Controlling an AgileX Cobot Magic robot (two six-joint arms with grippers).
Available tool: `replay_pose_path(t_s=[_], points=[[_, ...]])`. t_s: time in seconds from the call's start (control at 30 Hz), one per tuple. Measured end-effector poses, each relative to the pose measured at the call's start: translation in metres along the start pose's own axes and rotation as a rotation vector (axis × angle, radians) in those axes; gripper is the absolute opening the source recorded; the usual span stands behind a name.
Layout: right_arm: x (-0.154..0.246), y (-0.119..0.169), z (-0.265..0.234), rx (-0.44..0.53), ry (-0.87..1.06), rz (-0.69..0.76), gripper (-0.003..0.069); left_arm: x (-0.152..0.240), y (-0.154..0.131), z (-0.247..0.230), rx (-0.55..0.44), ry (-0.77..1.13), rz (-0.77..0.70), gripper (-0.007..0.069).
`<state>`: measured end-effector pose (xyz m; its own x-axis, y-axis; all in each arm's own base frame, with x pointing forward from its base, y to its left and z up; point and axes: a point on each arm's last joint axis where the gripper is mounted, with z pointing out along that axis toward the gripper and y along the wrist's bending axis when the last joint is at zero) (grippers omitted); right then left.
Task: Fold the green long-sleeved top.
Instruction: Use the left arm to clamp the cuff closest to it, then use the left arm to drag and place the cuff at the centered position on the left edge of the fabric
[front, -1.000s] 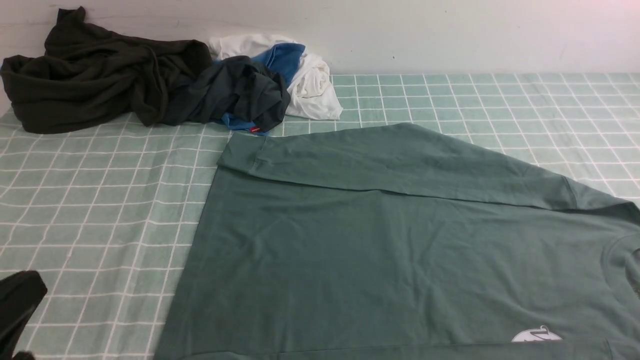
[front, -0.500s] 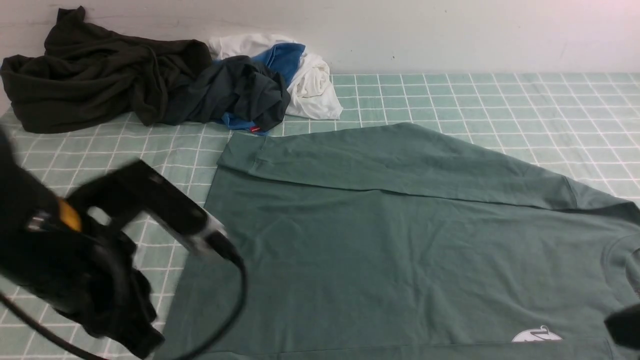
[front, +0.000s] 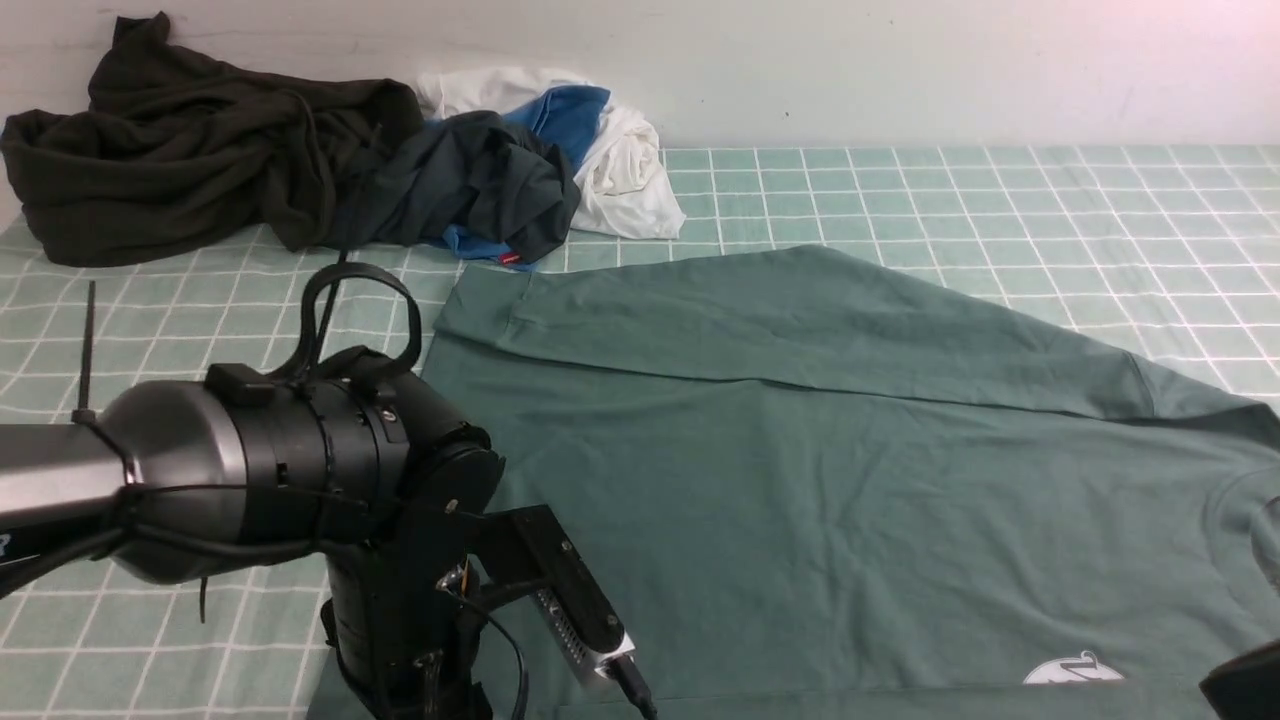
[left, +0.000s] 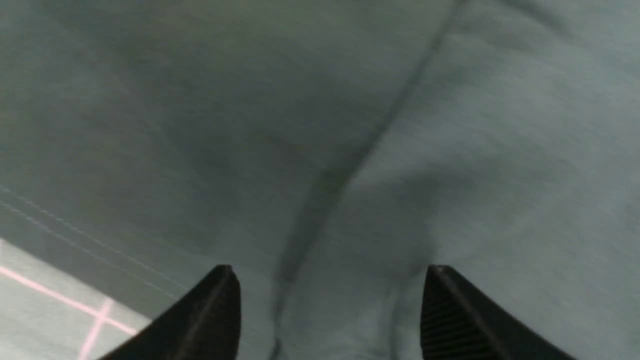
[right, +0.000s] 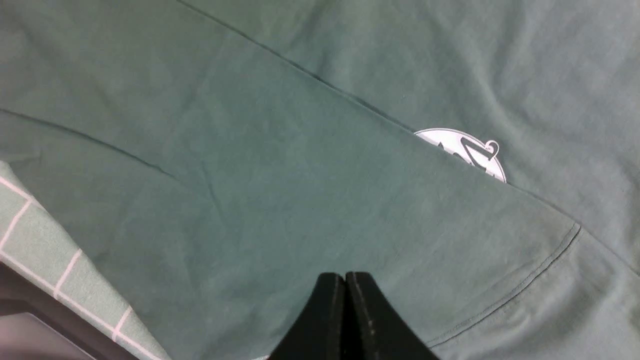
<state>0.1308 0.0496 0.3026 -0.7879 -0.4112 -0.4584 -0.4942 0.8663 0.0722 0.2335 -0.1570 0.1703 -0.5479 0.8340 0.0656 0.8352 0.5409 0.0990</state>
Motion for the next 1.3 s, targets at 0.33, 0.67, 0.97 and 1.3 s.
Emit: replay_pose_path(t_s=[0.33,0.67,0.97,1.3], points=[[-0.001,0.000,0.000,0.002,-0.015,0.002,-0.0014,-0.006,-0.002,0.016,0.038,0.037,-0.027,0.0381],[-0.003,0.000,0.000,0.003,-0.028,-0.012,-0.0014,-0.013,0.000,0.002,0.064,0.047,-0.021,0.0006],[-0.011,-0.011,-0.001,0.116,-0.113,0.009,-0.0014,-0.061,0.037,-0.091,-0.079,-0.141,-0.012,0.0007],[-0.018,-0.034,0.008,0.321,-0.096,0.144,-0.0014,-0.107,0.089,-0.106,-0.124,-0.239,-0.065,0.0018]])
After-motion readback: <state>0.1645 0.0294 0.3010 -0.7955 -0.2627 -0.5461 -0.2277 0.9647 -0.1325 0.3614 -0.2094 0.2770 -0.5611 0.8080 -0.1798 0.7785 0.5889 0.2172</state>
